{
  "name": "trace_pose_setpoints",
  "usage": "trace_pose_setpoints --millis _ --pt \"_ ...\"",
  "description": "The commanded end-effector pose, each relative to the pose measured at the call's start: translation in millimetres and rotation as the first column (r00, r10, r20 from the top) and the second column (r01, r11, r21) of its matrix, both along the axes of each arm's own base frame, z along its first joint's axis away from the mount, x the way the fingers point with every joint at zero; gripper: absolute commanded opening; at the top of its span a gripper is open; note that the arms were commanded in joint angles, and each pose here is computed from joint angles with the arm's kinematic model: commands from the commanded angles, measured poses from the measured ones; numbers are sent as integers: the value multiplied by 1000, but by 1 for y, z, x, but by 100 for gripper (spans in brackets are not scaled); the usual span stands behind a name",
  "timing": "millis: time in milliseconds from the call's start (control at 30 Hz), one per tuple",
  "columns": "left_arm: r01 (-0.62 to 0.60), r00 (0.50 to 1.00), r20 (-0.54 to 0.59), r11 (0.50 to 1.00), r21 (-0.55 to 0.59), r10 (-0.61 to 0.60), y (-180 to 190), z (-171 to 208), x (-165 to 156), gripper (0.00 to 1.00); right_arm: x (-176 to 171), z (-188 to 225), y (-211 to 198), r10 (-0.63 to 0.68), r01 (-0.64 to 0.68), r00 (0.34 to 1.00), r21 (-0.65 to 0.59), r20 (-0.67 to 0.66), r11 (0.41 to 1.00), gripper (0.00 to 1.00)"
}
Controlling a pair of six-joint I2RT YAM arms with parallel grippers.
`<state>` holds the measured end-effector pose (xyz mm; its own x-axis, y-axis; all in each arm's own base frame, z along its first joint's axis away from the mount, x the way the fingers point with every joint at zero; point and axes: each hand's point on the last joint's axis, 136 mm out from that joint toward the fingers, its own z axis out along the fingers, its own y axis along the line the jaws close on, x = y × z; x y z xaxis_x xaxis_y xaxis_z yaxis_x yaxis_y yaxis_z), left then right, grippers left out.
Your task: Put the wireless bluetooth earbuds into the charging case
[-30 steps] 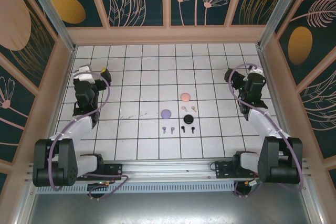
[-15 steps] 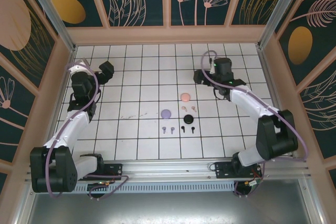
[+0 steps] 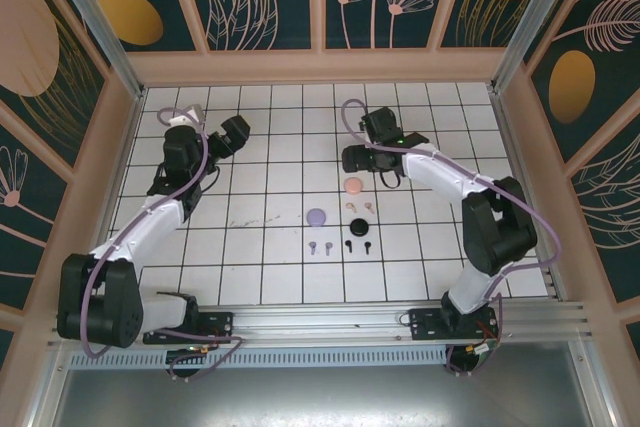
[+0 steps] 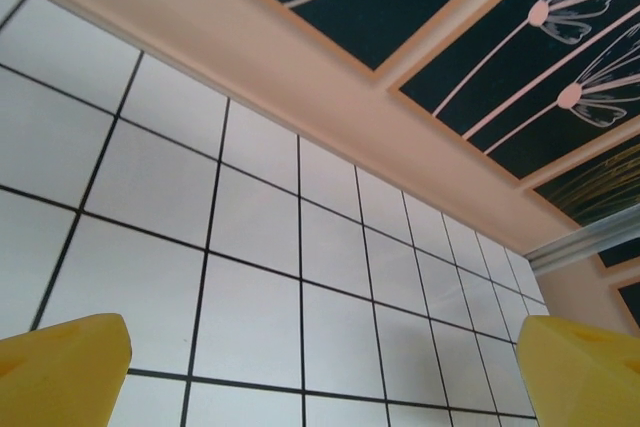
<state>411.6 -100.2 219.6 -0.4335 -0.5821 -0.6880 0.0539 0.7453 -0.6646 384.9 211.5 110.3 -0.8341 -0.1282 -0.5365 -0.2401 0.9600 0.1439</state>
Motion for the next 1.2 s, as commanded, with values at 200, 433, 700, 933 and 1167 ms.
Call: trace_pose_setpoints --millis 200,433,700,933,1167 --pt "-10 989 -145 999 -44 3 -11 -34 12 99 -11 -34 -1 47 -62 992 -133 -115 989 84" --pt "20 977 -208 995 -95 -40 -21 -39 13 99 -13 -52 8 108 -133 978 -132 -176 982 84" --pt "73 981 -175 994 -76 -86 -27 -36 12 99 -18 -69 13 167 -204 955 -139 -243 969 81" --pt "110 980 -163 993 -52 -117 -31 -34 12 99 -17 -77 12 189 -242 942 -173 -276 955 78" --pt "132 976 -169 990 -53 -139 -34 -38 13 99 -17 -83 13 197 -258 933 -178 -301 950 76"
